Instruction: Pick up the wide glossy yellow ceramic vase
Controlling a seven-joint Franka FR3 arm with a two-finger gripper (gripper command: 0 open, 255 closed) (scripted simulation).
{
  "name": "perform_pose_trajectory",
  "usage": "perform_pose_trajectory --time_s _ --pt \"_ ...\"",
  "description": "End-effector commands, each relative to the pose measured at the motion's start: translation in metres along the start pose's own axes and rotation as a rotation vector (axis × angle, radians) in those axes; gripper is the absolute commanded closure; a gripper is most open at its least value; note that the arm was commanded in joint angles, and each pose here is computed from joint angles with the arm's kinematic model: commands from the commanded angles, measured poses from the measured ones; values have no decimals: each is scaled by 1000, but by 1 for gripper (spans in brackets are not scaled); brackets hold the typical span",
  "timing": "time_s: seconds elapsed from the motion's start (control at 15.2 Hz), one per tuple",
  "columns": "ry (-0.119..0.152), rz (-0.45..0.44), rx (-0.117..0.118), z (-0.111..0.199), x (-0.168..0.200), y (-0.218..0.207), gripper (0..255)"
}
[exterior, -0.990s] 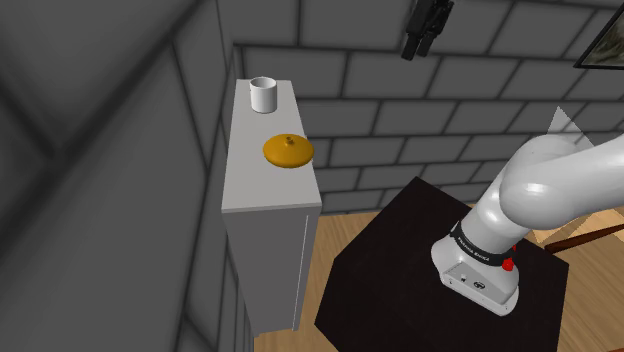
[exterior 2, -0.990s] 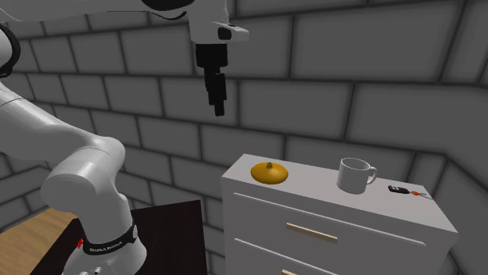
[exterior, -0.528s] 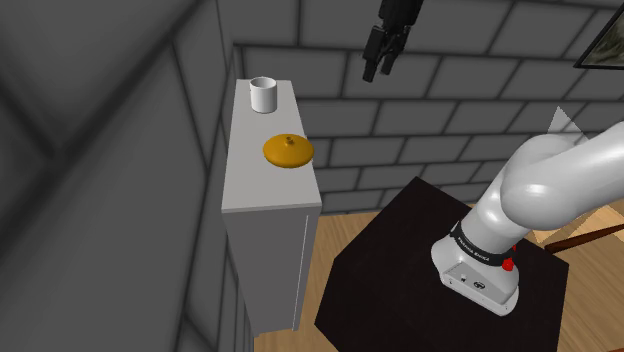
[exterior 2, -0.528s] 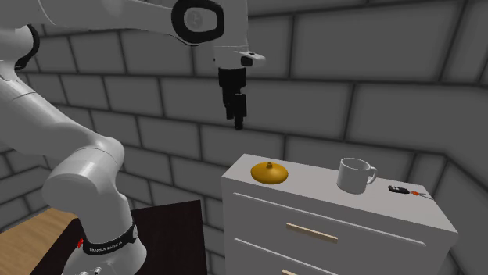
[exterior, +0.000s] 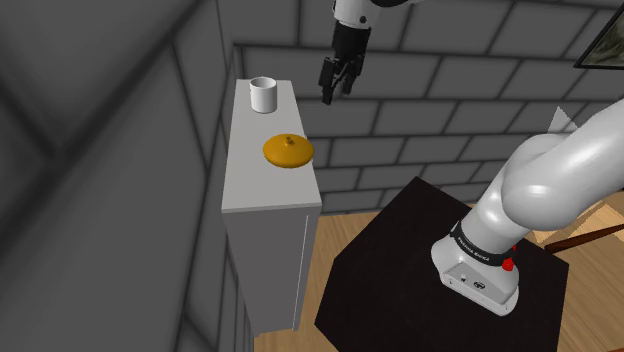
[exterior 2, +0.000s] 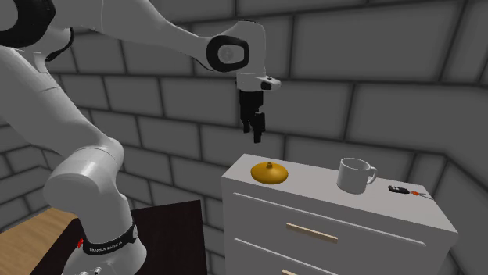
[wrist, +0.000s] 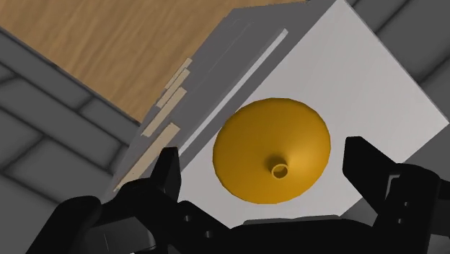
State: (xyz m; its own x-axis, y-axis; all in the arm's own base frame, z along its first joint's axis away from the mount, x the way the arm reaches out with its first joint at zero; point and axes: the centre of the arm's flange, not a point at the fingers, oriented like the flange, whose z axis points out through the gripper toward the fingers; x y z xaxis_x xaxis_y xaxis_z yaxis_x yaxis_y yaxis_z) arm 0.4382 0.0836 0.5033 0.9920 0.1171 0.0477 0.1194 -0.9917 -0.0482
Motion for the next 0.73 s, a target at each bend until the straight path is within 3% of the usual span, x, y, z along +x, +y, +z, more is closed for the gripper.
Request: perform_pose_trajectory --time_s 0.0,0.66 --pt "1 -6 -7 18 19 -11 0" --pt "-1 -34 -46 109 106 -57 0"
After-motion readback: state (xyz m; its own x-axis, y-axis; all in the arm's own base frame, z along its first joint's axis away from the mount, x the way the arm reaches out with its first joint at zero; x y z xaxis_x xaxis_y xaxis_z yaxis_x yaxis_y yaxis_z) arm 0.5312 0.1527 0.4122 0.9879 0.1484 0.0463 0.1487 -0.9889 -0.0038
